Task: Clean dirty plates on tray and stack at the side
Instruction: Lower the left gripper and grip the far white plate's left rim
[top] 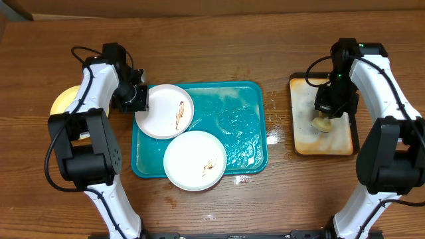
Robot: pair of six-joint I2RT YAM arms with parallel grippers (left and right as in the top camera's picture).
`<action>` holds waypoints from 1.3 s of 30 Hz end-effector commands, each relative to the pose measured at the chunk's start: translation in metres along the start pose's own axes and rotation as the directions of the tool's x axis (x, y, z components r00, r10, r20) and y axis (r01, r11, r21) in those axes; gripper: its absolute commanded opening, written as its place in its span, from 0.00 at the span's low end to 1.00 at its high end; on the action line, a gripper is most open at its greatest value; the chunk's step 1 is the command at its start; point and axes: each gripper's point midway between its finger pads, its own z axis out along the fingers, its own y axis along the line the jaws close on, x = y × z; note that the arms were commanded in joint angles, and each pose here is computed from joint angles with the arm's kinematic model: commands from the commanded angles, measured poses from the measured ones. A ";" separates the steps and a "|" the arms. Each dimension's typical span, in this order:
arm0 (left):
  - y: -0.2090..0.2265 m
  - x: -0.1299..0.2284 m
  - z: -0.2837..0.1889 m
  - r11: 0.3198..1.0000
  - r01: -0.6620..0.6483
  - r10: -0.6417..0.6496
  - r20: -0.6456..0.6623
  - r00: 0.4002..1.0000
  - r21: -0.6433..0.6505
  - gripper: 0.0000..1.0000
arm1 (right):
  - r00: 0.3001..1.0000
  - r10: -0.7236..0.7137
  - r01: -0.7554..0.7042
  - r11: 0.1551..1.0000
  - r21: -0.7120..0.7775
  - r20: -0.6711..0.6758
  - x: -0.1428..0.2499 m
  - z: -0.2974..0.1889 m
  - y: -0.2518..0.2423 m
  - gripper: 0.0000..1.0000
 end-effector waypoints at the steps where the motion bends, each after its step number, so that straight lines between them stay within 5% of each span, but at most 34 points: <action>1: 0.003 -0.016 -0.038 0.999 -0.029 0.032 0.097 0.995 -0.033 0.40 | 1.000 -0.006 0.006 1.000 -0.010 0.027 0.001 -0.008 0.001 0.04; 23: 0.027 -0.017 -0.045 0.999 0.009 -0.004 0.125 0.992 -0.041 0.45 | 0.999 -0.010 0.010 1.000 -0.008 0.036 -0.001 -0.008 0.000 0.04; 39: -0.004 -0.014 -0.007 0.999 -0.054 0.053 0.035 0.998 0.007 0.41 | 0.999 -0.010 0.010 1.000 -0.007 0.032 0.000 -0.008 0.000 0.04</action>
